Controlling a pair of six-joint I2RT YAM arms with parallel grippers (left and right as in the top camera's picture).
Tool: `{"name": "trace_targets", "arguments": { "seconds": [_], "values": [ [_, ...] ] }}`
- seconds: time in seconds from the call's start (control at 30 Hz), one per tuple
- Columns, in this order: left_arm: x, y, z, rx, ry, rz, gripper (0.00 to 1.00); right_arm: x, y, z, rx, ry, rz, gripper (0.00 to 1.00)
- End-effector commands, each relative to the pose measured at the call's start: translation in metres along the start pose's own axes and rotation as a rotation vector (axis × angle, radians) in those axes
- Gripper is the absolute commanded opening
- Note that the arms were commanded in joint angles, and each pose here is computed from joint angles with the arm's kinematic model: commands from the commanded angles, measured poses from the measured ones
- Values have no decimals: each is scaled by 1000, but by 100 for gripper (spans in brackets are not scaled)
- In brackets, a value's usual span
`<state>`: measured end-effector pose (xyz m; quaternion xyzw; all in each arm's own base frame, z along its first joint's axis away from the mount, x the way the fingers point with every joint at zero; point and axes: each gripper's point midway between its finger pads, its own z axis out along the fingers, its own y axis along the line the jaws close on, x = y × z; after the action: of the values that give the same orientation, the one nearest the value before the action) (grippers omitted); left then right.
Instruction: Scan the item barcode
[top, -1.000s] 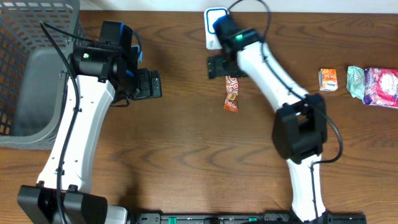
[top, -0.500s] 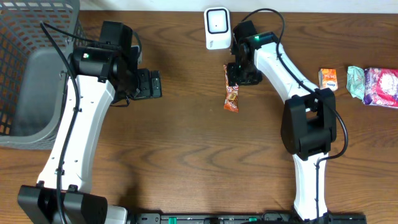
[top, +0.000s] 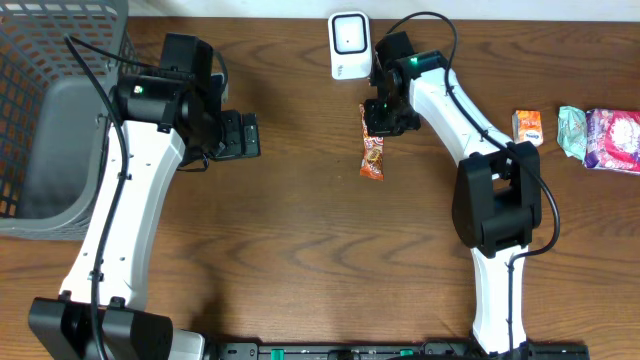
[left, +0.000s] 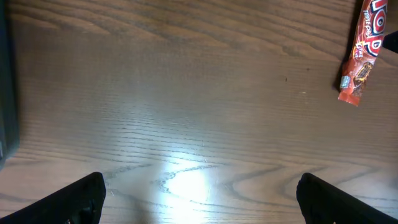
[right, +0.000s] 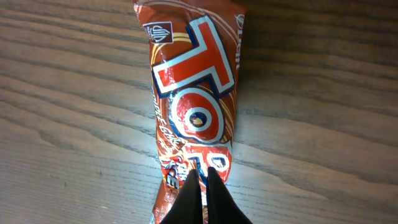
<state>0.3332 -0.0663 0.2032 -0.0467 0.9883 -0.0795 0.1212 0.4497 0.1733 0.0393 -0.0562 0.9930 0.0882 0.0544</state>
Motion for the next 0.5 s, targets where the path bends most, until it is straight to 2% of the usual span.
{"name": "trace_targets", "arguments": {
  "seconds": [0.0,0.47],
  "values": [
    [1,2,1,-11,5,-6,98,2,0,0,-7,-1,-6,1],
    [1,2,1,-11,5,-6,98,-6,5,25,-27,-73,31,1]
  ]
}}
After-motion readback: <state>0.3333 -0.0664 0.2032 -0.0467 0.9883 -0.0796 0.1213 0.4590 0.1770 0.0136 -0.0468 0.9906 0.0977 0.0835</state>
